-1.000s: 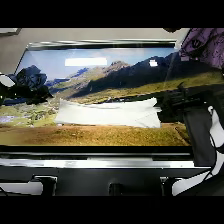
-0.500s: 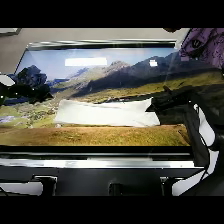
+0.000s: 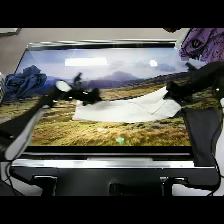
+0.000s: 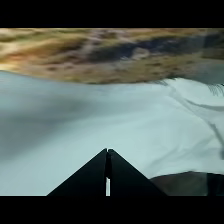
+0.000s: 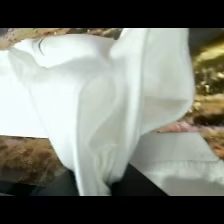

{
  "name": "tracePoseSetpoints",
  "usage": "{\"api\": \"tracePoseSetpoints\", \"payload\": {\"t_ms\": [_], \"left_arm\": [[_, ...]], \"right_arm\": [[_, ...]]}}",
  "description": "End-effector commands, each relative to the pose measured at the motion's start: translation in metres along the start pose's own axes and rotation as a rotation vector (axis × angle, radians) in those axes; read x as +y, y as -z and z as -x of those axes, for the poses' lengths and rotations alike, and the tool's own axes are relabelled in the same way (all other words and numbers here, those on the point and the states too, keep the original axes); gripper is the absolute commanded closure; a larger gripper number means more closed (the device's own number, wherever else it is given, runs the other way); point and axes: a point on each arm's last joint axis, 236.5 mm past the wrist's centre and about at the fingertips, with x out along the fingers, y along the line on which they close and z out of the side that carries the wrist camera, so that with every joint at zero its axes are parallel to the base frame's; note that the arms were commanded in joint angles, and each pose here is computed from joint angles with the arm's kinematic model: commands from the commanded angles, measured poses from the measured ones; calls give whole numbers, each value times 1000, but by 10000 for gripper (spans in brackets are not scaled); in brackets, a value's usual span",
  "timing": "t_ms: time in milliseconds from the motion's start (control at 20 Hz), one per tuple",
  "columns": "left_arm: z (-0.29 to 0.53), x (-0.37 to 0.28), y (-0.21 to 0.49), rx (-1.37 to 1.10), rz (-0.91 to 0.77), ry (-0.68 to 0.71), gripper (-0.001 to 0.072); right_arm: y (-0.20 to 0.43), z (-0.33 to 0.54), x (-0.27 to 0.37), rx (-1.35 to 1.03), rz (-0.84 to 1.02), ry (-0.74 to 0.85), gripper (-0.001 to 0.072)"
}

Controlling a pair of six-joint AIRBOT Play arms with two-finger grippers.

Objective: Fold the clothes and pants, and hang the long-sleeved shirts on hangers.

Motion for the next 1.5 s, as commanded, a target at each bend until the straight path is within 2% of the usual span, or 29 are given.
{"api": "tracePoseSetpoints", "payload": {"t_ms": [0, 150, 250, 350, 550, 750, 900, 1150, 1300, 1450], "left_arm": [[-82, -75, 51, 47, 24, 136, 694], [-131, -114, 91, 125, 43, 185, 694], [-155, -135, 104, 117, 26, 221, 694], [-171, -148, 106, 82, 83, 255, 694], [-194, -139, 110, 53, 200, 241, 694], [-181, -126, 107, 138, 193, 226, 695], [-132, -105, 63, 126, 61, 157, 696], [37, -12, -52, -33, -96, -187, 695], [160, 45, -92, -146, -94, -385, 694], [249, 74, -107, -239, -56, -444, 693]], "right_arm": [[1, 47, -1, -67, -31, 84, 684], [4, 65, 5, -81, -46, 86, 684], [7, 68, 7, -78, -46, 87, 684], [13, 68, 6, -54, -51, 91, 684], [12, 68, 5, -56, -51, 96, 684], [-1, 69, 3, -112, -85, 100, 684], [-10, 69, 16, -151, -160, 35, 685], [-10, 49, 76, -174, -230, -47, 685], [-8, 26, 133, -202, -252, -125, 685], [9, -12, 189, -166, -251, -182, 685]]}}
